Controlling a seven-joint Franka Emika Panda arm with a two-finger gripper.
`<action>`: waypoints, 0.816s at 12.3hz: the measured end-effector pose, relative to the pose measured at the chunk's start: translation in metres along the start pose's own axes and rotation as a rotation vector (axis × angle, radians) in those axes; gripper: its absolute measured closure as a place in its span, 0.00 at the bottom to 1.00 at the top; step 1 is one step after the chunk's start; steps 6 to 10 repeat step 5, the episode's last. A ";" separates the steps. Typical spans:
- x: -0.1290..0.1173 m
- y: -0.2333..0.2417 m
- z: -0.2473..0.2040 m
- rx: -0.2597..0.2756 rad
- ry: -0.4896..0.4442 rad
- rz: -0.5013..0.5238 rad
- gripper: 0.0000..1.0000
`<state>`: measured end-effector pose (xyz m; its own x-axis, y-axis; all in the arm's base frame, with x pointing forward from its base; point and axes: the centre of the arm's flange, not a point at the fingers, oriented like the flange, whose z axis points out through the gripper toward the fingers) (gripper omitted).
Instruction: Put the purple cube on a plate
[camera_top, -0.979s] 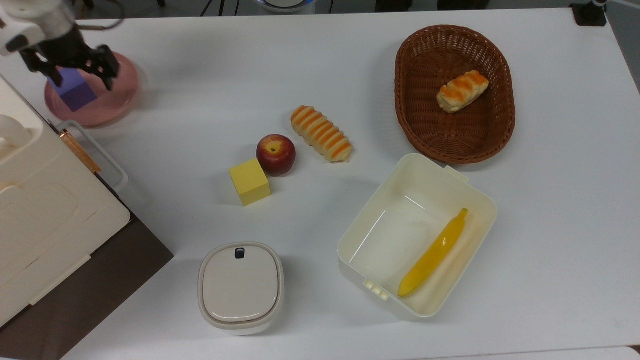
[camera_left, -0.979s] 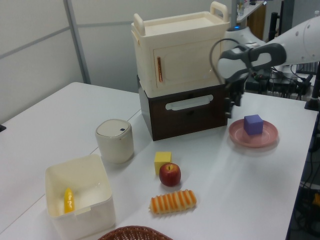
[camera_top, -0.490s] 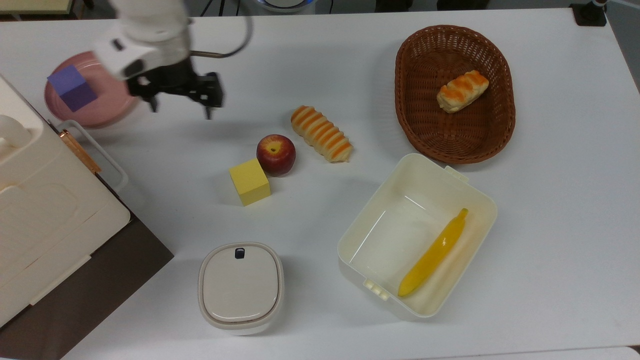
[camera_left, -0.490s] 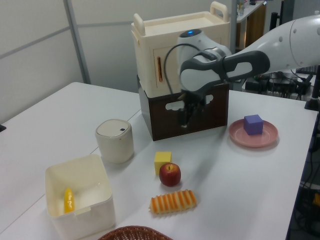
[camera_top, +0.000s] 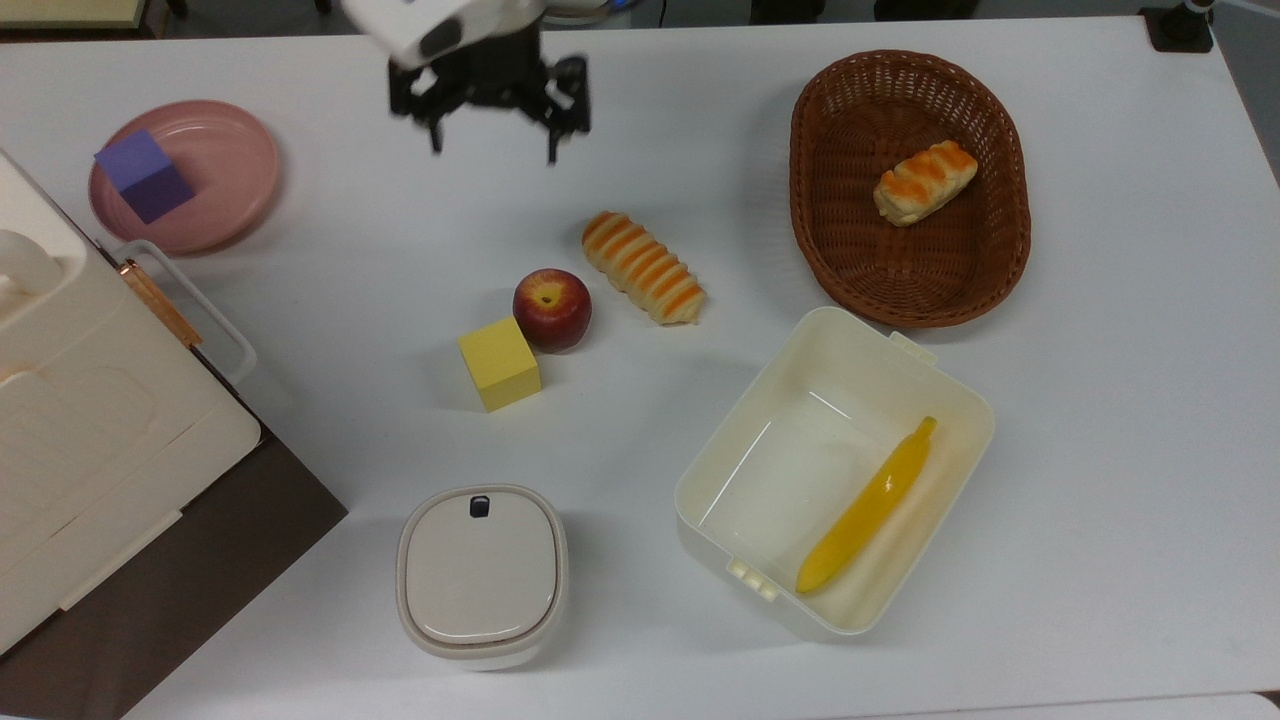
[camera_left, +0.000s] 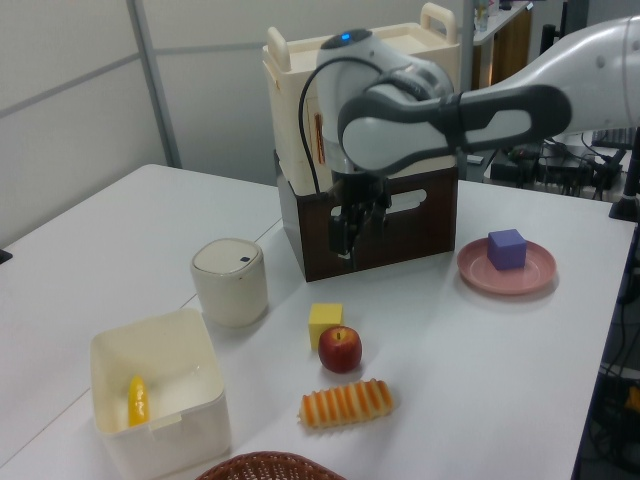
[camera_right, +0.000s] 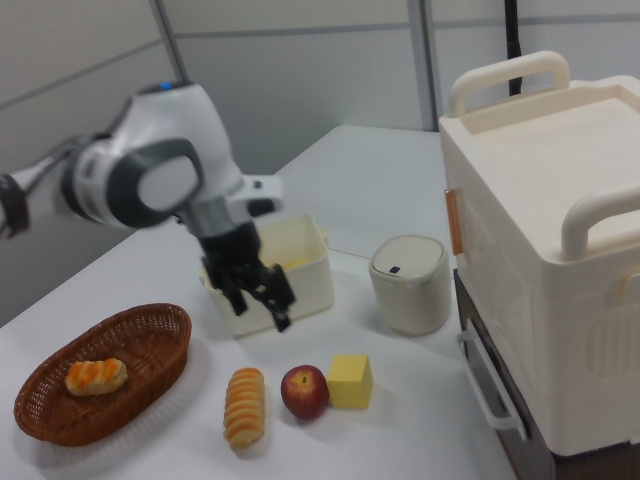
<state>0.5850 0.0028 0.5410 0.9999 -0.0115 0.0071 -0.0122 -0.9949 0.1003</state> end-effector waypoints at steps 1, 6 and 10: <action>-0.008 -0.007 -0.015 -0.002 -0.022 -0.011 0.00; -0.016 -0.009 -0.038 0.041 -0.013 -0.004 0.00; -0.016 -0.009 -0.038 0.041 -0.013 -0.004 0.00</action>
